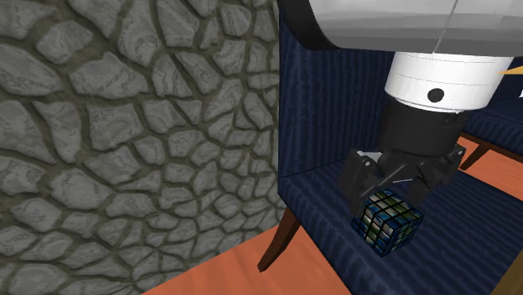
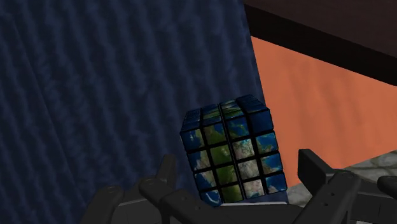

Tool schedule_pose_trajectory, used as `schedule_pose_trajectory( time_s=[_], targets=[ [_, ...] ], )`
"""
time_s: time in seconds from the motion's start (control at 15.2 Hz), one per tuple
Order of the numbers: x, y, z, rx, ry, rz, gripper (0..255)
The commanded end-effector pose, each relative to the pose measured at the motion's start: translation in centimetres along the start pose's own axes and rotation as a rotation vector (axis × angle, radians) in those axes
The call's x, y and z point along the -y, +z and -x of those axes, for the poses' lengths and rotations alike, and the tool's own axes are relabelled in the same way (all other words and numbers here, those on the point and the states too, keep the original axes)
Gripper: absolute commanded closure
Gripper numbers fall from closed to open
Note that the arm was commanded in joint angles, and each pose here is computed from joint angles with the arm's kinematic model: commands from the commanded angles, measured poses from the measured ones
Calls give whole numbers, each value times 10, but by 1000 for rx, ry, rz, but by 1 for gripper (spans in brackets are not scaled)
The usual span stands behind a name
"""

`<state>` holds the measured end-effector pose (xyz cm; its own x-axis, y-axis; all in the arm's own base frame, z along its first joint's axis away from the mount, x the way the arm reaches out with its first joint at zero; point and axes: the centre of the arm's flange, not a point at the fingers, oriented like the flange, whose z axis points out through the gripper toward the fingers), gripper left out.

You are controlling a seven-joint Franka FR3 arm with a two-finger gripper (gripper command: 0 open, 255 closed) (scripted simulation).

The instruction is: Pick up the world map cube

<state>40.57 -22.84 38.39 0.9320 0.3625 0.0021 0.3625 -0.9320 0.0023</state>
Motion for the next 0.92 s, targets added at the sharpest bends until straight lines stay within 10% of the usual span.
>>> schedule_pose_trajectory(
  time_s=[0.0, 0.26, 0.33, 0.86],
  targets=[
    [-1, 10, 1, 0, -1, 1, 0],
    [-1, 18, 1, 0, -1, 1, 0],
    [0, 22, 7, -1, -1, 0, 255],
    [9, 30, -2, -2, 0, 1, 255]
  ],
)
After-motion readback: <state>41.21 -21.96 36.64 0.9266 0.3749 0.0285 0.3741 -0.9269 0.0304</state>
